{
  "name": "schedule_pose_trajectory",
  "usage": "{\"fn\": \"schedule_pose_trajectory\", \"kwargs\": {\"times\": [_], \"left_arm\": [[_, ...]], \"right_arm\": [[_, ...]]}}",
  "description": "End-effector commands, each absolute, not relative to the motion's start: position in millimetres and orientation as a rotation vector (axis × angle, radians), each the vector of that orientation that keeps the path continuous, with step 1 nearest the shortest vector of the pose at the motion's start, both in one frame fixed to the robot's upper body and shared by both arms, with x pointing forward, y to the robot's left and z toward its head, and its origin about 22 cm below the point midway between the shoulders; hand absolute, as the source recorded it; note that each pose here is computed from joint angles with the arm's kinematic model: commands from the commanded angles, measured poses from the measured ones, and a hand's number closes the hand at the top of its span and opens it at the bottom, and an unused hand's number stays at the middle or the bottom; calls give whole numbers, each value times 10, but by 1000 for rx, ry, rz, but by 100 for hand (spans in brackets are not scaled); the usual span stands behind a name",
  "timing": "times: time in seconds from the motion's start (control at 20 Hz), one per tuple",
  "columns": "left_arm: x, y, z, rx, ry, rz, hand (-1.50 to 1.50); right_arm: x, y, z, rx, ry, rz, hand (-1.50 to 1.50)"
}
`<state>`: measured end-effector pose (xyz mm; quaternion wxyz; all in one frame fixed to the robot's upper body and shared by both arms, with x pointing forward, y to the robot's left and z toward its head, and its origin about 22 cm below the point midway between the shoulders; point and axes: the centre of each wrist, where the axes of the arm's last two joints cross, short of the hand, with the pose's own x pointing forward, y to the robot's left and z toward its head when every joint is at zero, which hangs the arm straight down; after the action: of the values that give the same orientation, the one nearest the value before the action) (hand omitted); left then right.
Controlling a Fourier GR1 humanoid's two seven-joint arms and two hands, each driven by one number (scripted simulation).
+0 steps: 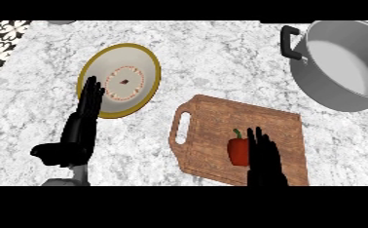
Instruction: Pick the bell pepper from the cutting board and place it in the pot
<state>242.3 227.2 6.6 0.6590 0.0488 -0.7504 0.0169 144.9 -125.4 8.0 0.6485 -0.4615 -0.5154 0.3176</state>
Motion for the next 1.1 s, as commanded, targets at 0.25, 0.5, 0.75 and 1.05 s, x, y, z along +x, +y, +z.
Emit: {"fn": "schedule_pose_trajectory", "kwargs": {"times": [0.25, 0.5, 0.75, 1.05], "left_arm": [[2318, 2106, -8, 87, -1700, 22, 0], [2378, 2245, 98, 130, -1704, 33, 0], [2388, 2323, -43, 107, -1707, 50, 0], [2392, 2312, 140, 111, -1691, 52, 0]], "right_arm": [[1644, -1115, -17, -1063, -1129, 733, -150], [1781, -1415, -190, -1066, -1193, 774, 150], [1847, -1152, -148, -1218, -1303, 749, 150], [1821, -1239, -160, -1250, -1325, 751, 150]]}}
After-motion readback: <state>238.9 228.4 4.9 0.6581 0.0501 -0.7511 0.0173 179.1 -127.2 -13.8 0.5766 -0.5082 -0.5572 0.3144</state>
